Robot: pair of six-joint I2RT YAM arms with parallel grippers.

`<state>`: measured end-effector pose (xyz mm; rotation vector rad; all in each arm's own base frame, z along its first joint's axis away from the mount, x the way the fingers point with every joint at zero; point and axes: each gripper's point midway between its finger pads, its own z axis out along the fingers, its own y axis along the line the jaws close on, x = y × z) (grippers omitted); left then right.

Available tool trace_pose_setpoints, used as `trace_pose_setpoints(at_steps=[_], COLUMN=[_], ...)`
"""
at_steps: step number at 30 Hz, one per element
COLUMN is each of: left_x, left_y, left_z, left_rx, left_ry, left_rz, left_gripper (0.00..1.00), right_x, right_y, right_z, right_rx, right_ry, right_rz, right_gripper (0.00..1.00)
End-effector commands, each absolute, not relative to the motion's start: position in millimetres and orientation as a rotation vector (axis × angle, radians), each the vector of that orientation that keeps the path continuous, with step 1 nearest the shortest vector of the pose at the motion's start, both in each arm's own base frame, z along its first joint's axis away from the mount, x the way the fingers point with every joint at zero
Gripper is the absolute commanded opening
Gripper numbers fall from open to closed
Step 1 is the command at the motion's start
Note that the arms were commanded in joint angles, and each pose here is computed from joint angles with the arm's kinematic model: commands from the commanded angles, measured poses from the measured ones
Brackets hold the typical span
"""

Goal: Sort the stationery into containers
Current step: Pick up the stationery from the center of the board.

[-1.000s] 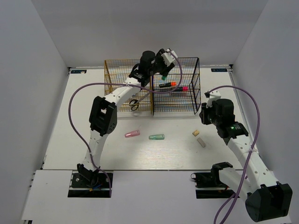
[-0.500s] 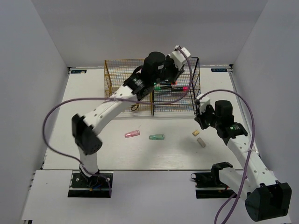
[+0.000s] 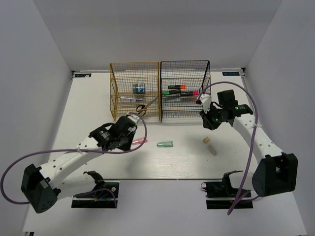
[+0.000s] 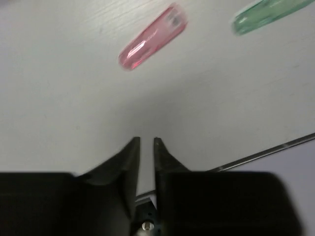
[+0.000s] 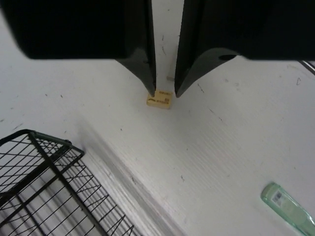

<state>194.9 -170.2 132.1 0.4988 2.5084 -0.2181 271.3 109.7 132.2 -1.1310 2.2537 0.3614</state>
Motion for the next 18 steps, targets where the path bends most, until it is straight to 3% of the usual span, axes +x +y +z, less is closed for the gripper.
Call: trace_pose_setpoints(at_steps=[1,2,3,4,7,12,18], left_x=[185,179,177,175,168,168,168], left_y=[-154,-151,-146,-144,-141,-130,-128], left_z=[126,119,112,114,110,110,109], left_rx=[0.469,0.488,0.502,0.502,0.551,0.524,0.51], left_ry=[2.44,2.438,2.446,2.43,2.418,2.375,2.36], left_rz=[-0.285,-0.291,-0.278,-0.287,-0.302,-0.268,-0.279], left_gripper=[0.17,0.17,0.23,0.51,0.79,0.91,0.93], right_x=[235,228,233,228,214,217,207], right_y=[99,94,95,89,82,72,63], right_z=[116,109,105,97,78,61,31], right_rx=[-1.015,-0.983,-0.978,-0.97,-0.96,-0.919,-0.933], right_ry=[2.515,2.548,2.525,2.546,2.617,2.645,2.705], right_rz=[0.397,0.372,0.343,0.307,0.283,0.182,0.142], right_gripper=[0.28,0.39,0.44,0.5,0.58,0.63,0.63])
